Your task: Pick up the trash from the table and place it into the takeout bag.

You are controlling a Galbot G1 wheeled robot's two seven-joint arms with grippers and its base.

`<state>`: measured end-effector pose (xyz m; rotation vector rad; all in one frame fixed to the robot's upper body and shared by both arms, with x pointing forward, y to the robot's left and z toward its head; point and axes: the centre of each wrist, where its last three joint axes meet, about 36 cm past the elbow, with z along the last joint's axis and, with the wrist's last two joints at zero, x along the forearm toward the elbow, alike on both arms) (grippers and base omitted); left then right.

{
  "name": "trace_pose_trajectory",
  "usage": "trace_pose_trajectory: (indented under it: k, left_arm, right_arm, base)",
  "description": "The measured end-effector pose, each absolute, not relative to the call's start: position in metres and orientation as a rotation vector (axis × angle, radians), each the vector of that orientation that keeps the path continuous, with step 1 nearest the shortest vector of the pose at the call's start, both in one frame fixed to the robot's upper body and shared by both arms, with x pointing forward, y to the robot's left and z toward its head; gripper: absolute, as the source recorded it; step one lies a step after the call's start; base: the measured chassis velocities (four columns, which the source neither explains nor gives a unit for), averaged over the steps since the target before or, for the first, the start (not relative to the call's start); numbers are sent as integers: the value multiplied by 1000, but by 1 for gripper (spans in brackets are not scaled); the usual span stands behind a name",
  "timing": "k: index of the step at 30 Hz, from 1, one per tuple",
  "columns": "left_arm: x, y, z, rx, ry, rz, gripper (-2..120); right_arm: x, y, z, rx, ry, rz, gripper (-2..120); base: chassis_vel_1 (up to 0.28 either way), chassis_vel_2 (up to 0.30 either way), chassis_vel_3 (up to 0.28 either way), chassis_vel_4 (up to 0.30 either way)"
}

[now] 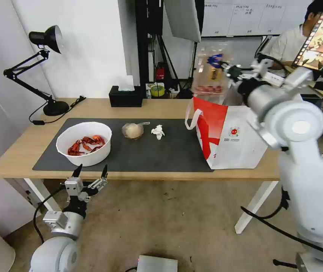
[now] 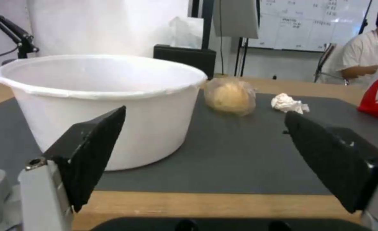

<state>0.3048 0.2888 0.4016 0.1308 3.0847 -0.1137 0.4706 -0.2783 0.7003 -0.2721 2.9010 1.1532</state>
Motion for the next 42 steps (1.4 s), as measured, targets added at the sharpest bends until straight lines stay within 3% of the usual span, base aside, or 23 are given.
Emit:
trace_pose_trajectory:
  k: [10,36,42]
  left_arm:
    - [299,282,404,154,3082,-129,100]
    - [292,276,394,184,3089,-136,100]
    - [293,275,393,187,3089,-139,100]
  right_arm:
    - [482,-312,685,-58,2917,1195,0]
    - [503,-296,663,156,3002,1242,0]
    - [501,-296,662,151,3006,1236,22]
  base:
    - [0,0,0,0]
    - [0,0,0,0]
    - [0,0,0,0]
